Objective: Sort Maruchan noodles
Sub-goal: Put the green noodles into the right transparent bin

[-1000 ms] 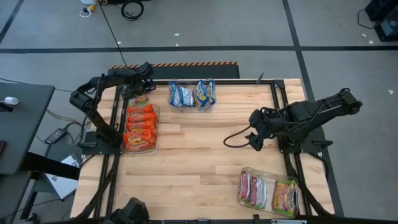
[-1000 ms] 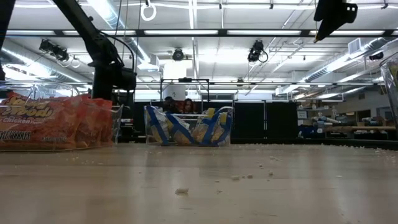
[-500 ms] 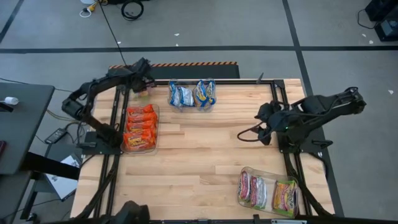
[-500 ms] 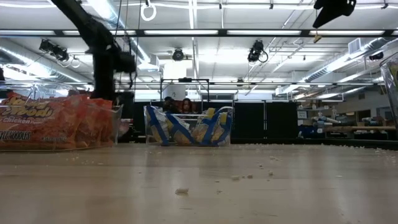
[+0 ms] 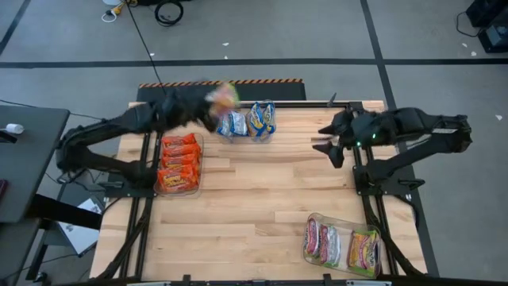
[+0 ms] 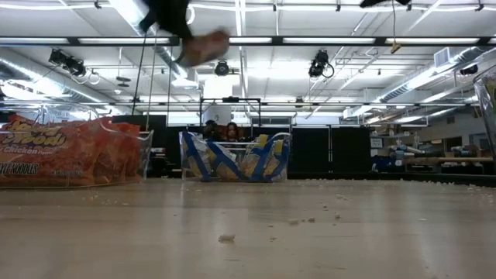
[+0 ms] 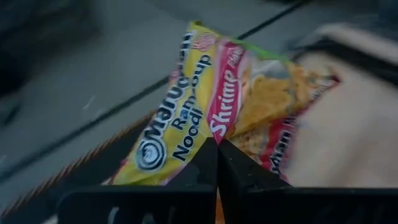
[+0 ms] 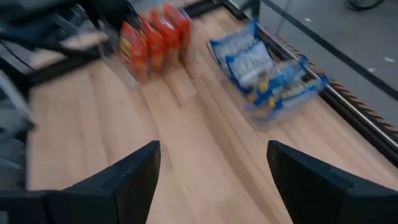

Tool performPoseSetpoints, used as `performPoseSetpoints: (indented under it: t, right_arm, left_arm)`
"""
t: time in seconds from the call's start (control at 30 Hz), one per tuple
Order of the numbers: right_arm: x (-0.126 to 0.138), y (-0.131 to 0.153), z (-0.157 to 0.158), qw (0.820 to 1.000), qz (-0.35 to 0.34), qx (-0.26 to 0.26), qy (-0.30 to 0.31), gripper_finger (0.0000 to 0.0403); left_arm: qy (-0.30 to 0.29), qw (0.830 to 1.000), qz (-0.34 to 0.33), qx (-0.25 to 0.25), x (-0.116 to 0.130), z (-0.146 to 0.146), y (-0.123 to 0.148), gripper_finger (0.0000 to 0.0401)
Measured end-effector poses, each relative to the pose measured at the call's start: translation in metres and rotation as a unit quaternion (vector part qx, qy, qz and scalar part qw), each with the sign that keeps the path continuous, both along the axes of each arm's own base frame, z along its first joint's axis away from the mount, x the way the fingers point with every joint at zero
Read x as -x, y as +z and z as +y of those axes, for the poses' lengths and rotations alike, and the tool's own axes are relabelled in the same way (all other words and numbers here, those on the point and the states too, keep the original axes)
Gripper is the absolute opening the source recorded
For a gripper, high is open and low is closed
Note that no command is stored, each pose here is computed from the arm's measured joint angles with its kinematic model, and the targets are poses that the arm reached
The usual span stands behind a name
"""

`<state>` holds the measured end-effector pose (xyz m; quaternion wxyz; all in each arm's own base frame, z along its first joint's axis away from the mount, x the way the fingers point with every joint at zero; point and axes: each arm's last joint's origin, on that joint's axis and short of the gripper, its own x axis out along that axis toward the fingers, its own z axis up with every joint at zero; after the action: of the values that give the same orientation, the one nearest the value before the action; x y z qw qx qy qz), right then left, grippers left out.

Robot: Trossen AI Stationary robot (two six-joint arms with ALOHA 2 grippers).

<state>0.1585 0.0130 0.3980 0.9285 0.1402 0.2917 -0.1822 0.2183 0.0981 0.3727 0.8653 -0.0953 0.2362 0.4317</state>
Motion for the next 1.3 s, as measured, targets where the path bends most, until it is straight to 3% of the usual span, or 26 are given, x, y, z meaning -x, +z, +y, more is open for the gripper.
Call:
performPoseSetpoints:
  t: [0.1, 0.23, 0.53, 0.63, 0.73, 0.97, 1.13, 1.3]
  right_arm:
    - [-0.005, 0.022, -0.005, 0.999, -0.032, -0.03, 0.017, 0.0297]
    - [-0.011, 0.045, -0.011, 0.992, -0.071, -0.094, 0.038, 0.0292]
    - [-0.028, 0.034, -0.017, 0.971, -0.051, -0.233, -0.013, 0.0287]
    - [-0.036, 0.024, -0.017, 0.968, -0.033, -0.249, -0.028, 0.0287]
    - [-0.047, 0.014, -0.015, 0.966, -0.013, -0.259, -0.003, 0.0287]
    - [-0.082, 0.0, 0.001, 0.959, -0.011, -0.27, 0.085, 0.0305]
    - [-0.107, -0.005, 0.004, 0.952, -0.037, -0.28, 0.115, 0.0335]
    - [-0.115, -0.007, 0.003, 0.946, -0.042, -0.295, 0.13, 0.0356]
  left_arm:
    - [-0.101, 0.993, -0.002, -0.066, -0.029, -0.045, 0.007, 0.0002]
    - [-0.19, 0.961, 0.06, -0.192, -0.071, -0.107, -0.007, 0.0002]
    - [-0.178, 0.888, 0.168, -0.389, -0.136, -0.213, -0.067, 0.0009]
    - [-0.192, 0.846, 0.215, -0.449, -0.147, -0.236, -0.082, 0.001]
    - [-0.2, 0.808, 0.252, -0.493, -0.153, -0.248, -0.089, 0.0011]
    - [-0.205, 0.804, 0.247, -0.501, -0.15, -0.256, -0.084, 0.0009]
    - [-0.217, 0.805, 0.21, -0.511, -0.15, -0.268, -0.055, 0.0006]
    - [-0.212, 0.813, 0.19, -0.508, -0.149, -0.275, -0.035, 0.0005]
